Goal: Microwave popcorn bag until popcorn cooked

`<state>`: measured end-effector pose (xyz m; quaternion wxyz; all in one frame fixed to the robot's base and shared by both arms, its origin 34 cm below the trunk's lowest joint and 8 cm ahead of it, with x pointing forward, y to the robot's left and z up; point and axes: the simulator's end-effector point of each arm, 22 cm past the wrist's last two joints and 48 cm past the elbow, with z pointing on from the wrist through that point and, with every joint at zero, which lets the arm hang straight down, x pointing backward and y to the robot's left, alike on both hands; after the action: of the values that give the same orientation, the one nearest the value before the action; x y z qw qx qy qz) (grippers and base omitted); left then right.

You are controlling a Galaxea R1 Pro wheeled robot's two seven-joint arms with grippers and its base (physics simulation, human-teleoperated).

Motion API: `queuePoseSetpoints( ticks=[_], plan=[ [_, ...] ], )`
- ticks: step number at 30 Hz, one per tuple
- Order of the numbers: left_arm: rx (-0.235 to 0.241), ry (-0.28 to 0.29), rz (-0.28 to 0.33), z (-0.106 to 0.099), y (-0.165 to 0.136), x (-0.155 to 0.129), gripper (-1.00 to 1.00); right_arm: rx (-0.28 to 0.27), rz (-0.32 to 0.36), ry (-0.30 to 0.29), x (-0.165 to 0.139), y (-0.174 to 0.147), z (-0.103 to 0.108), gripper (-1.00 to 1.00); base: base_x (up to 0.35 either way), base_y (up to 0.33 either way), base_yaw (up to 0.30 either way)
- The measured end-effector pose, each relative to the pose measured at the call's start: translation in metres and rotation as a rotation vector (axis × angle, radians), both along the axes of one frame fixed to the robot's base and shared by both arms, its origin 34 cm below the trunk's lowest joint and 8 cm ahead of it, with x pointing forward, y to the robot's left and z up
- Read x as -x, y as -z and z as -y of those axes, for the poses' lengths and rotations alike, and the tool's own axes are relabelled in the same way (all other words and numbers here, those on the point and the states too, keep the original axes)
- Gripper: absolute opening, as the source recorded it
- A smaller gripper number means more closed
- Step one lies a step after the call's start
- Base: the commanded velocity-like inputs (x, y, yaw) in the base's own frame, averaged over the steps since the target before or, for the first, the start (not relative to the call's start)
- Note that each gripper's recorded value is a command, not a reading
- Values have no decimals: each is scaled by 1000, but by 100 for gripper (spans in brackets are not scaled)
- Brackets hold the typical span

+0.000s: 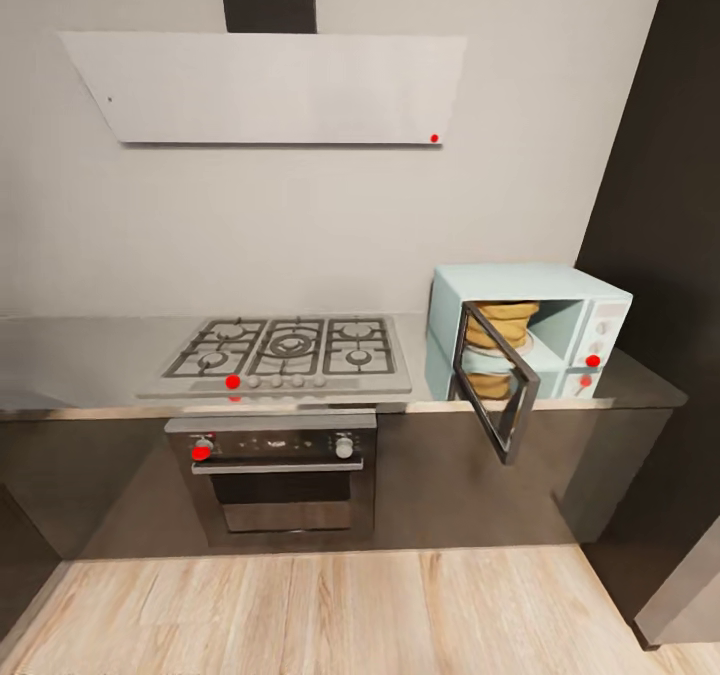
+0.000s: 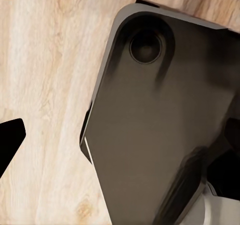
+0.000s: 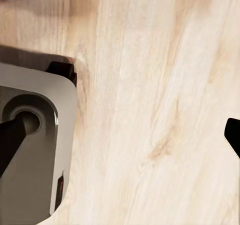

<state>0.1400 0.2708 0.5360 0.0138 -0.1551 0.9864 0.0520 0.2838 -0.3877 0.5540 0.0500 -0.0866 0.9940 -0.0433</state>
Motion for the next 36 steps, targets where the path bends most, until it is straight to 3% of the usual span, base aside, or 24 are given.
queuePoseSetpoints(
  ticks=[11, 36],
  plan=[
    [-1, -7, 3, -1, 0, -1, 100, 0, -6, -11, 1, 0, -1, 100, 0, -14, 4],
    [-3, -12, 1, -3, 0, -1, 100, 5, -1, -13, 0, 0, 2, 100, 0, -271, 0]
  ],
)
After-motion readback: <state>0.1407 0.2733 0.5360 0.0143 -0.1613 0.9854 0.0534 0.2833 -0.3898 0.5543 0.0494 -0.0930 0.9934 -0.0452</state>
